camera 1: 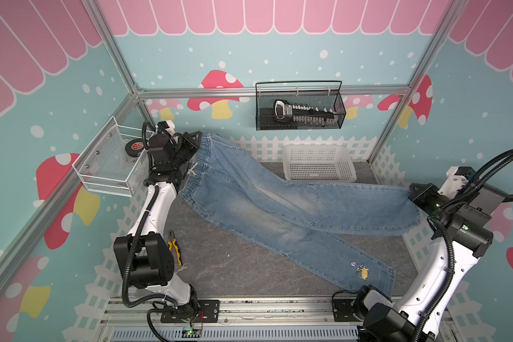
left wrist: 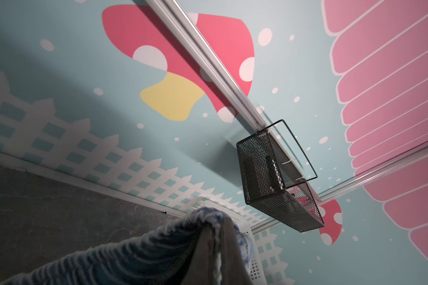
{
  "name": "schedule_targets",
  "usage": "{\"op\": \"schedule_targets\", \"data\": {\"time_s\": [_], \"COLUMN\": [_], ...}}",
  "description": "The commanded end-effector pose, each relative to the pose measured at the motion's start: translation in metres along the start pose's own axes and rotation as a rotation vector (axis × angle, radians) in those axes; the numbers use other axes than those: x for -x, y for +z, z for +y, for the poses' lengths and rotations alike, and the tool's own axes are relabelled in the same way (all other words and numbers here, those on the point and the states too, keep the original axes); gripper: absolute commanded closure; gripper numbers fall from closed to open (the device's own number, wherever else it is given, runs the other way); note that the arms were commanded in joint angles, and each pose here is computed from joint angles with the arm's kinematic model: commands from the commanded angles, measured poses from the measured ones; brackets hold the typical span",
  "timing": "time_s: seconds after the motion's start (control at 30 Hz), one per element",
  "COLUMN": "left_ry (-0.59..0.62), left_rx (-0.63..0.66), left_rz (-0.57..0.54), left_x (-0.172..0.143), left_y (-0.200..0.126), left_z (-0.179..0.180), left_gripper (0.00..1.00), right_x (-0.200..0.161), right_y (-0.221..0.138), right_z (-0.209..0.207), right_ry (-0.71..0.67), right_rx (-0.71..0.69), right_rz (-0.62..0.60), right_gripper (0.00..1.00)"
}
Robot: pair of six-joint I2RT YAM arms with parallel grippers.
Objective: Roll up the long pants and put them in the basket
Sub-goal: Fold the long pant at the center of the board.
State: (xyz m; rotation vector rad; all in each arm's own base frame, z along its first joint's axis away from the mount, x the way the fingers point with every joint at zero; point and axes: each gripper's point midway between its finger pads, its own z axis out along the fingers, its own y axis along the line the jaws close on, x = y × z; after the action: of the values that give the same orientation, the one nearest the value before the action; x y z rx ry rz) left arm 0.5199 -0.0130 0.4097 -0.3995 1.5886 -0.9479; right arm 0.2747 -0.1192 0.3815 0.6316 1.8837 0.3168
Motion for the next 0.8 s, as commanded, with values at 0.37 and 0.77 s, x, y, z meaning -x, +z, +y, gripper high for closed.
{"op": "schedule_targets", "data": {"time_s": [0.37,0.77], "left_ry": [-0.07,-0.109], "left_rx": [-0.18,-0.241], "left_rz": [-0.075,-0.042], "left_x": [0.044,0.015], "left_y": [0.062,0.165], "left_z": [-0.023,-0.006], "left_gripper": [1.0,1.0], "right_x": [0.028,0.023], "right_y": [0.026,0.072], "right_z": [-0.041,-0.086], "right_ry": [-0.066,-0.025], "right_rx": [-0.153,-0.172], "right_rz": [0.022,0.052], "right_gripper": [1.0,1.0]}}
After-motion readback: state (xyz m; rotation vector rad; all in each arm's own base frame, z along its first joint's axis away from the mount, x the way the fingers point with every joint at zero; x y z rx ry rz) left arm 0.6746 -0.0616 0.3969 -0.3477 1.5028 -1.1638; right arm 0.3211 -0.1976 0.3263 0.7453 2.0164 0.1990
